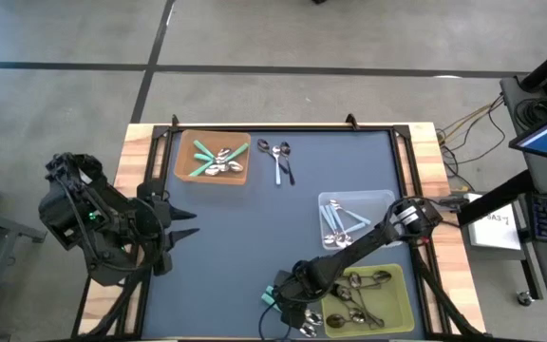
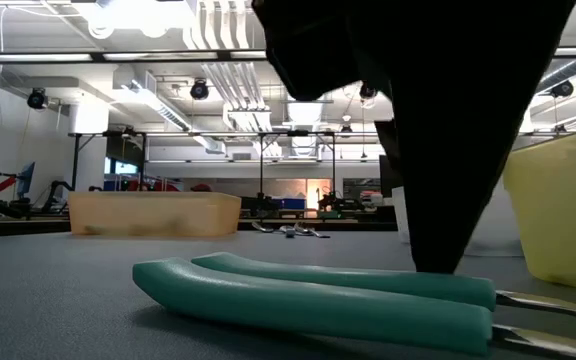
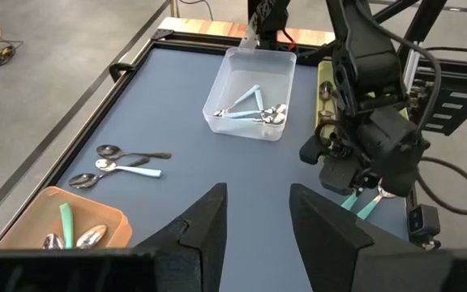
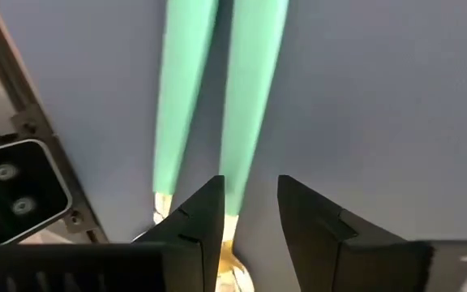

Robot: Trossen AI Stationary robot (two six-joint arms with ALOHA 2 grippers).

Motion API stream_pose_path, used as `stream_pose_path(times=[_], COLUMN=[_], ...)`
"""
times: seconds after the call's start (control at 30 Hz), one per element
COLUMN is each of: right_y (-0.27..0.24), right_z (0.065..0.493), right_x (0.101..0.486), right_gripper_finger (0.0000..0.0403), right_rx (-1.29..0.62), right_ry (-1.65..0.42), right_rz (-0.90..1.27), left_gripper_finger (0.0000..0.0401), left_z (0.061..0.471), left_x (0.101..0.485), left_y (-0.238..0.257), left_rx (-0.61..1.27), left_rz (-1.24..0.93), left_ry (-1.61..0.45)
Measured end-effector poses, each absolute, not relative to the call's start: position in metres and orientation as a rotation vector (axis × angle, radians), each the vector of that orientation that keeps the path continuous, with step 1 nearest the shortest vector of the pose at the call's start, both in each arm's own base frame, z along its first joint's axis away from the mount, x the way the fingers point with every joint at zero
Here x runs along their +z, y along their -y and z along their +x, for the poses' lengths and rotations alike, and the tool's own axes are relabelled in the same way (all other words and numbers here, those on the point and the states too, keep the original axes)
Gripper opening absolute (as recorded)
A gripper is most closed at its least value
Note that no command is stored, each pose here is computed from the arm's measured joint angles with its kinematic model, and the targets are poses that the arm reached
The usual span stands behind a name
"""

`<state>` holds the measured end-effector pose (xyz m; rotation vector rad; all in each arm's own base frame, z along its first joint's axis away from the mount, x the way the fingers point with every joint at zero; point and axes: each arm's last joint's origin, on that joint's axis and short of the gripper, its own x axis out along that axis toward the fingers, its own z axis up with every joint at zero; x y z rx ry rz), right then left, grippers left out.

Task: Sort silverware by color (type)
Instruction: Put the green spoon into the orange bin

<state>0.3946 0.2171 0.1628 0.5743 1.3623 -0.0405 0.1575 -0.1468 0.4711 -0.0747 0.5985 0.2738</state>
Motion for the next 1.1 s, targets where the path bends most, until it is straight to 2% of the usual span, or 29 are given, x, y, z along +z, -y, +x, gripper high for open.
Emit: stream_pose_path(times=[0.6, 0.7, 0.87, 1.1], right_y=[-0.214, -0.212, -0.209, -0.207], right_z=[0.401, 0.402, 0.402, 0.4], right_x=[0.146, 0.145, 0.145, 0.156], right_gripper_finger=[0.01, 0.0085, 0.0028, 0.0027], right_rx=[-0.034, -0.031, -0.034, 0.015], right_ry=[-1.383, -1.386, -1.398, -1.412], right_rz=[0.558, 0.549, 0.552, 0.554], left_gripper_finger=[0.0118, 0.0118, 0.0118, 0.0118], left_z=[0.154, 0.154, 0.154, 0.154], left_x=[0.474, 0.474, 0.474, 0.474], left_y=[0.143, 0.143, 0.143, 0.143], left_rx=[0.27, 0.27, 0.27, 0.272], left_rz=[-0.087, -0.087, -0.087, -0.094], left_ry=[-0.59, -0.59, -0.59, -0.589])
